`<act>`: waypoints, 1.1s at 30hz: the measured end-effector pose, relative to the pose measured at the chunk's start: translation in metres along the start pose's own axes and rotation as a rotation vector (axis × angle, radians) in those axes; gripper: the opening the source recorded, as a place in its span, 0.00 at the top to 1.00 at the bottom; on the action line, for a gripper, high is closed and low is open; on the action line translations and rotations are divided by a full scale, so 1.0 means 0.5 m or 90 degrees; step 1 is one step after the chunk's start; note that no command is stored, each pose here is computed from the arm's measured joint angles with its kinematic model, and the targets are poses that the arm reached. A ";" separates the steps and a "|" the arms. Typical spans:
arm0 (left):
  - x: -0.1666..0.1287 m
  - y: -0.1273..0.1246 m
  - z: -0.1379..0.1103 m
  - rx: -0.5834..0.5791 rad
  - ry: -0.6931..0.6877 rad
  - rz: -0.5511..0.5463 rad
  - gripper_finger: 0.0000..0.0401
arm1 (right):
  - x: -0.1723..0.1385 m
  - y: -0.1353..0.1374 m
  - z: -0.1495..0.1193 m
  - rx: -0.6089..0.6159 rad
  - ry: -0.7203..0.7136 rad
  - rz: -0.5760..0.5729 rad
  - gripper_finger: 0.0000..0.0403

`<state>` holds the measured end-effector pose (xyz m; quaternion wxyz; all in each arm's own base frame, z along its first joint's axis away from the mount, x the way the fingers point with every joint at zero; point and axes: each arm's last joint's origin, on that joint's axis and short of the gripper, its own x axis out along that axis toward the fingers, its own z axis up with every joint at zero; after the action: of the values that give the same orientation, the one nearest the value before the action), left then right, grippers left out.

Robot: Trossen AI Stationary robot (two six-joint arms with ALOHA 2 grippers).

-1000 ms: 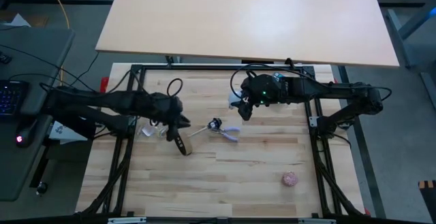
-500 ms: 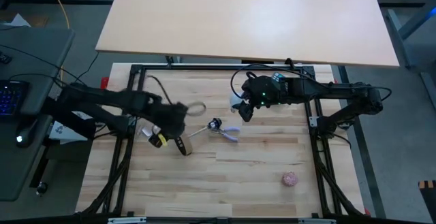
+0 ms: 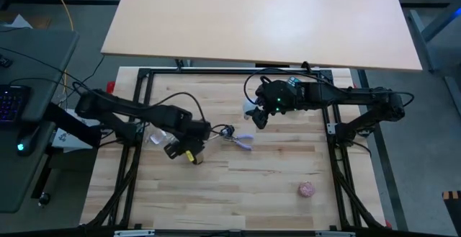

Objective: Screw lightbulb
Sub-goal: Insert the light bulb into the lamp socket

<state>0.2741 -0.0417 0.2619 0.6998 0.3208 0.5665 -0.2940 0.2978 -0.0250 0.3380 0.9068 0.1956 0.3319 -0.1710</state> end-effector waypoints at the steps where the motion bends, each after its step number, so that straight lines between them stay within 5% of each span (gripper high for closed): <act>1: 0.009 0.002 0.002 -0.007 0.008 -0.009 0.28 | 0.000 0.000 0.000 0.000 0.000 0.000 0.42; 9: 0.074 0.007 0.006 -0.067 0.104 -0.076 0.34 | 0.000 0.001 0.000 -0.024 0.003 0.007 0.42; 16: 0.047 -0.016 0.012 -0.096 0.091 -0.063 0.73 | 0.000 0.003 0.001 -0.066 0.004 0.028 0.42; 19: 0.018 -0.037 0.006 -0.109 0.094 -0.063 0.73 | 0.000 0.004 0.000 -0.103 0.010 0.038 0.42; 22: -0.023 -0.067 -0.006 -0.084 0.134 0.008 0.73 | -0.001 0.008 -0.002 -0.128 0.027 0.087 0.42; 27: -0.113 -0.120 -0.008 0.068 0.122 0.150 0.73 | -0.001 0.012 0.001 -0.115 0.024 0.119 0.42; 33: -0.179 -0.174 -0.023 0.121 0.065 0.208 0.73 | -0.006 0.006 0.057 -0.022 -0.152 0.098 0.42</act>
<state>0.1834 -0.0824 0.3380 0.6750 0.4879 0.5112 -0.2121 0.3119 -0.0352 0.3608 0.9536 0.1830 0.2083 -0.1173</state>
